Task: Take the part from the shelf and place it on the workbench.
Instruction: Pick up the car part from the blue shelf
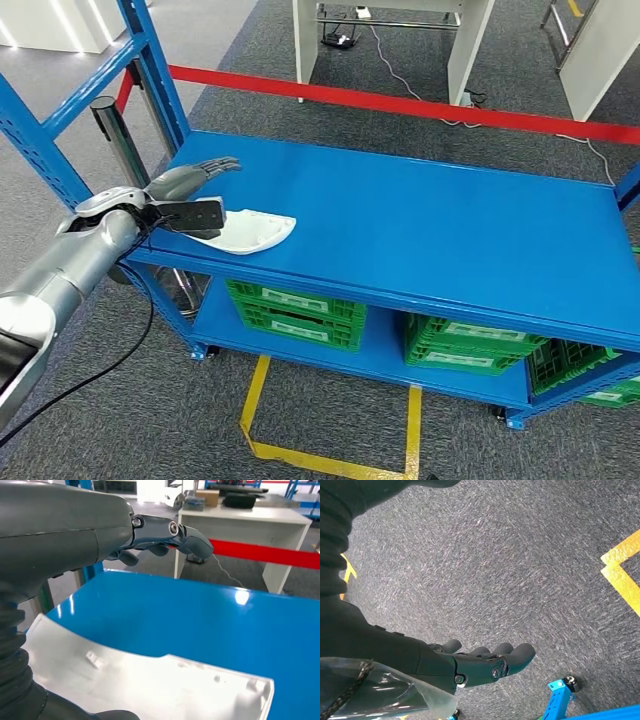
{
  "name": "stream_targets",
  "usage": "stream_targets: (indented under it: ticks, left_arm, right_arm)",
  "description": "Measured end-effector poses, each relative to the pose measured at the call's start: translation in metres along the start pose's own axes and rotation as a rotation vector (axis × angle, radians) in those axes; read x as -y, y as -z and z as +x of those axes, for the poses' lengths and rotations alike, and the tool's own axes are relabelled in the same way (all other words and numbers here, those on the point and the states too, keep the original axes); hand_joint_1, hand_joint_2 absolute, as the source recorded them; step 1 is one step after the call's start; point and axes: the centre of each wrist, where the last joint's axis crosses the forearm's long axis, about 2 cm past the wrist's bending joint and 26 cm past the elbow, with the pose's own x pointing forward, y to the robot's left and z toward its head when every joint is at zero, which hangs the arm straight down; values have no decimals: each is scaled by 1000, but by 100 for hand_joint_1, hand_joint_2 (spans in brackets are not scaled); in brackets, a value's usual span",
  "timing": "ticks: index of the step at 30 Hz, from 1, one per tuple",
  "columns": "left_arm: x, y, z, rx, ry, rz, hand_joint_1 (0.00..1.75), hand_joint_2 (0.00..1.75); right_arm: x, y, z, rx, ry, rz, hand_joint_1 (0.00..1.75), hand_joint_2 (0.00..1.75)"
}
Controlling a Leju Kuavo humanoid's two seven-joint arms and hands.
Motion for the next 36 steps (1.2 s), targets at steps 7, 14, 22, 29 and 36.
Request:
stream_targets:
  ticks: [7,14,22,29,36]
  left_arm:
    - [15,-4,-3,-21,-11,-35,0,175]
    - [26,-6,-5,-34,-19,-64,0,175]
    - [31,-7,-6,-41,-19,-79,0,175]
    - [35,-6,-5,-45,-14,-88,0,175]
    - [41,-6,-5,-63,-9,-94,0,175]
  right_arm:
    - [1,0,0,5,-2,-1,0,175]
    - [1,0,0,8,-2,-2,0,175]
    - [1,1,0,11,-3,-5,0,175]
    - [2,1,1,16,-9,-7,0,175]
    - [4,2,2,17,-4,-12,0,175]
